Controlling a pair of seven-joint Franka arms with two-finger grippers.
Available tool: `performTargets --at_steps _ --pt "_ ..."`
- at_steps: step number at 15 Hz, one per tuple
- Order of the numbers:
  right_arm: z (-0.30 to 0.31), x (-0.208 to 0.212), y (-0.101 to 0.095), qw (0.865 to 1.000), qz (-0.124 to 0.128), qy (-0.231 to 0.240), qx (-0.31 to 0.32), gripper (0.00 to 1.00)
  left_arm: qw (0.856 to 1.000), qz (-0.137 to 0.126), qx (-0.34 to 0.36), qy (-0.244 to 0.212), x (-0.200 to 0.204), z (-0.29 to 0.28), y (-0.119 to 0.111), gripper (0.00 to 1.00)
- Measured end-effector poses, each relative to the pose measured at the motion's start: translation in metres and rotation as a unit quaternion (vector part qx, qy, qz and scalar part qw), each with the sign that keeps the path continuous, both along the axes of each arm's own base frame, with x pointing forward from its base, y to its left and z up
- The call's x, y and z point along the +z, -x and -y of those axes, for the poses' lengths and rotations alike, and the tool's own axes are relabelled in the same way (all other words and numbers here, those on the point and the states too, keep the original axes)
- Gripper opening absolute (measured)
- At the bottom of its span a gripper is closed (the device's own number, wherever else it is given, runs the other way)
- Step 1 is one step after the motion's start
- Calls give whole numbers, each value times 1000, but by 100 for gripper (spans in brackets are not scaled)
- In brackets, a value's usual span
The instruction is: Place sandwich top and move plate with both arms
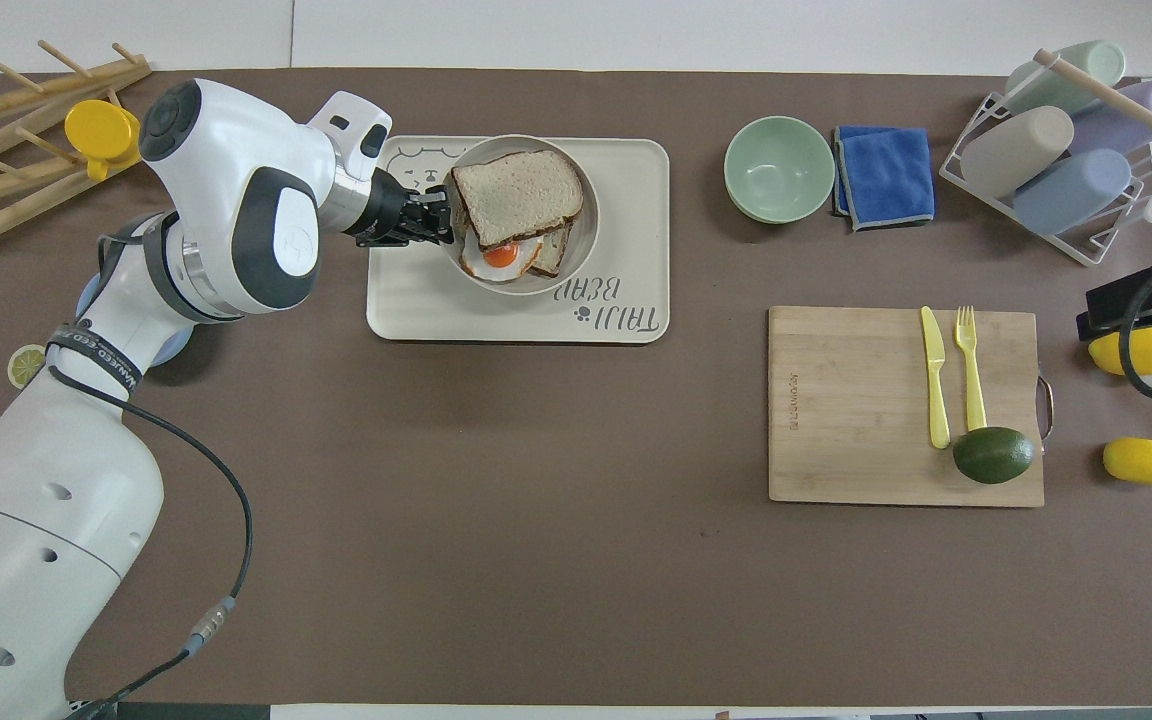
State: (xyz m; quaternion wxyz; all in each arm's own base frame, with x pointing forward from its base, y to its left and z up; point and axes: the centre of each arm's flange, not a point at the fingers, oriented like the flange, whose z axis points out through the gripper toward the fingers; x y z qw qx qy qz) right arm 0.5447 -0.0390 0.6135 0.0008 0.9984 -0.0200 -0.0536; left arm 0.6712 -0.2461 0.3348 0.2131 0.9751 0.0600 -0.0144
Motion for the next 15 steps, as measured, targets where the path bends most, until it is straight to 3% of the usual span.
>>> performTargets --at_steps 2,10,15 --pt "0 0 0 1000 0 0 0 100 1000 2 -8 -5 -3 -1 1 11" --pt "-5 0 0 1000 0 0 5 100 999 5 -27 -19 7 -14 -4 97" --pt "-5 0 0 1000 0 0 5 100 993 30 -55 -101 110 -74 5 100"
